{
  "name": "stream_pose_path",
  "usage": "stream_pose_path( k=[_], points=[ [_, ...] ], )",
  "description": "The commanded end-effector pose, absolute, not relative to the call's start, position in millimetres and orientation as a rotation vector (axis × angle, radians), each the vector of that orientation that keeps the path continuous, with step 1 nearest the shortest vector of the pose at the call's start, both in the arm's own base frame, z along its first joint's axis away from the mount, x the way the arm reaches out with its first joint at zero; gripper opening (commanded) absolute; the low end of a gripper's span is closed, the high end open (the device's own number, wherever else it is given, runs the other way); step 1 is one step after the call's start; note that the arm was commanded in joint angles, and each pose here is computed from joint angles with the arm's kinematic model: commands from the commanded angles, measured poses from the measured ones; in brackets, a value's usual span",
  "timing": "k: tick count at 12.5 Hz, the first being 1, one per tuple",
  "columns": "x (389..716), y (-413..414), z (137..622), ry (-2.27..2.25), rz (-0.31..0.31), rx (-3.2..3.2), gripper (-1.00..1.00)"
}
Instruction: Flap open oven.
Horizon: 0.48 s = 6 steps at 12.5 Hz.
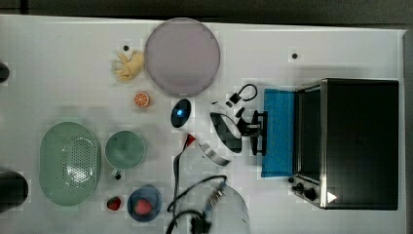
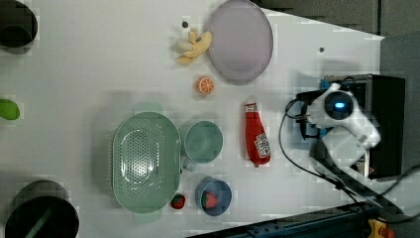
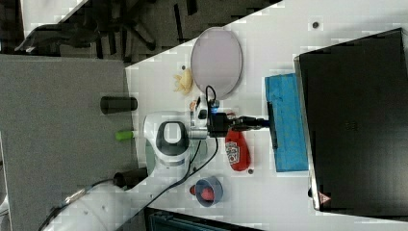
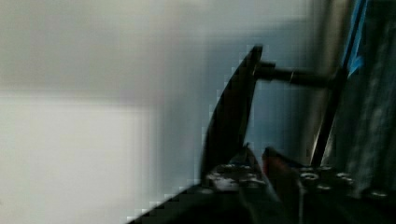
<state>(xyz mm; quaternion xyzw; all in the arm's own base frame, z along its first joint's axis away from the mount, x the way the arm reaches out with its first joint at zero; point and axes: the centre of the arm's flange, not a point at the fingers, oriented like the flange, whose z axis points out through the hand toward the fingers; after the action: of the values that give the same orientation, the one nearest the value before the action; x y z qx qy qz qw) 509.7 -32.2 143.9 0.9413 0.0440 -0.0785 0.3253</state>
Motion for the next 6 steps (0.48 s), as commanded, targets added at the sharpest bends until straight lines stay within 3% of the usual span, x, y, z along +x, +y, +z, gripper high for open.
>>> stream_pose_path(
  k=[1, 3, 6],
  points=[
    [505.3, -18.7, 109.7, -0.068, -0.159, 2.435, -0.65],
    [511.8, -11.7, 110.0, -0.056, -0.156, 2.415, -0.65],
    [538.2, -3.9, 147.0, -0.098, -0.046, 2.445, -0.65]
  ],
)
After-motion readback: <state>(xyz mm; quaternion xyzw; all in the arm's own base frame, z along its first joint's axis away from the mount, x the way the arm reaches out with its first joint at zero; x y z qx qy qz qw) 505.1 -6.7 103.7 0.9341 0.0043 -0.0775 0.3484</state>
